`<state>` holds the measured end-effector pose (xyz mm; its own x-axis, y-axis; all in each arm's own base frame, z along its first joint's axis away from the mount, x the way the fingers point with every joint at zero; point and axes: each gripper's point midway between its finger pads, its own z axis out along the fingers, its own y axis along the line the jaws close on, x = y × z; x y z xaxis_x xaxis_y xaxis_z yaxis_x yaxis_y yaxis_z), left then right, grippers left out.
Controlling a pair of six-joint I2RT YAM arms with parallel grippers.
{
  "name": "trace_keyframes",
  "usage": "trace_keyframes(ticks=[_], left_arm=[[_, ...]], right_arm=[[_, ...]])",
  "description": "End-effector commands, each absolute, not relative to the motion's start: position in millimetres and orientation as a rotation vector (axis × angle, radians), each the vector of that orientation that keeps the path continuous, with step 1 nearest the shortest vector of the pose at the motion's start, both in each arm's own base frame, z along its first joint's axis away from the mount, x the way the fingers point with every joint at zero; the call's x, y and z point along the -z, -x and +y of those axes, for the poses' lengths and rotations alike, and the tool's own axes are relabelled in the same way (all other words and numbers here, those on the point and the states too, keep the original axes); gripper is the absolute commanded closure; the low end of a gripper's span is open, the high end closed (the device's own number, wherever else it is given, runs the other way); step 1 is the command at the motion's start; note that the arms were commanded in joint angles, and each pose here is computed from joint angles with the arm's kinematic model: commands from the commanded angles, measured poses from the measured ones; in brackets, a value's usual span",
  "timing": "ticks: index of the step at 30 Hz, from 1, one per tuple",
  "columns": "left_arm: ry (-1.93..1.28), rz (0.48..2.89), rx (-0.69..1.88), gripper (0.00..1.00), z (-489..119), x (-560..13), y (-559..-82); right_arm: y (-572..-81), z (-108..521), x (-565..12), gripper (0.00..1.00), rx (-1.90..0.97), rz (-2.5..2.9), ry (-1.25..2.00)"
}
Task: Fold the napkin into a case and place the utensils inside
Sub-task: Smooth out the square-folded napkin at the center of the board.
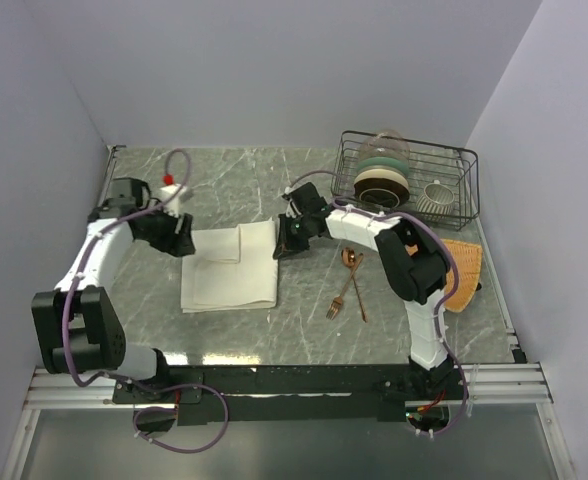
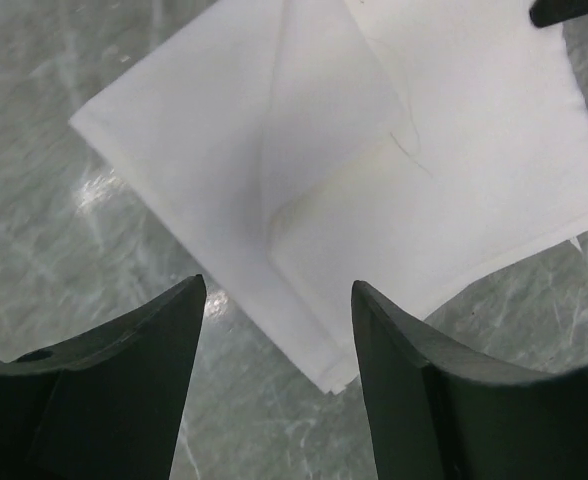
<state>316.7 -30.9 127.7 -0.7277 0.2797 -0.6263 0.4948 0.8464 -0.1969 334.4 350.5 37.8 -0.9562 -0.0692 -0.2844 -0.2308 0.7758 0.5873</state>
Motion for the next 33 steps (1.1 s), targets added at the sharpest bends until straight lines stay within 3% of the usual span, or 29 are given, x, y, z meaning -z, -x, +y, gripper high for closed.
trace_keyframes(ticks=[1, 3, 6, 10, 12, 17, 28, 32, 33], left_arm=[[-0.716, 2.291, 0.327, 0.34, -55, -131, -345], [-0.81, 2.262, 0.334, 0.33, -84, -127, -348], [-0.848, 2.242, 0.312, 0.34, -107, -119, -358], [-0.879, 2.224, 0.318, 0.34, -137, -113, -365], [-0.932, 2.209, 0.304, 0.35, -154, -108, -363], [-0.957, 2.22, 0.263, 0.38, -174, -92, -367], [-1.001, 2.325, 0.131, 0.46, -176, -52, -361], [-1.005, 2.351, 0.07, 0.54, -168, -50, -364], [-0.995, 2.347, 0.051, 0.56, -166, -53, -368]], right_arm=[[-326, 337, -46, 1.0, -0.861, 2.693, 0.305], [-323, 333, -41, 1.0, -0.842, 2.705, 0.309], [-320, 328, -35, 0.83, -0.815, 2.729, 0.309], [-320, 320, -33, 0.54, -0.796, 2.738, 0.294], [-321, 313, -33, 0.53, -0.791, 2.746, 0.288], [-314, 305, -28, 0.52, -0.799, 2.774, 0.274], [-306, 320, -21, 0.61, -0.927, 2.818, 0.227], [-306, 319, -11, 0.75, -0.916, 2.843, 0.227], [-305, 318, -10, 0.85, -0.905, 2.854, 0.224]])
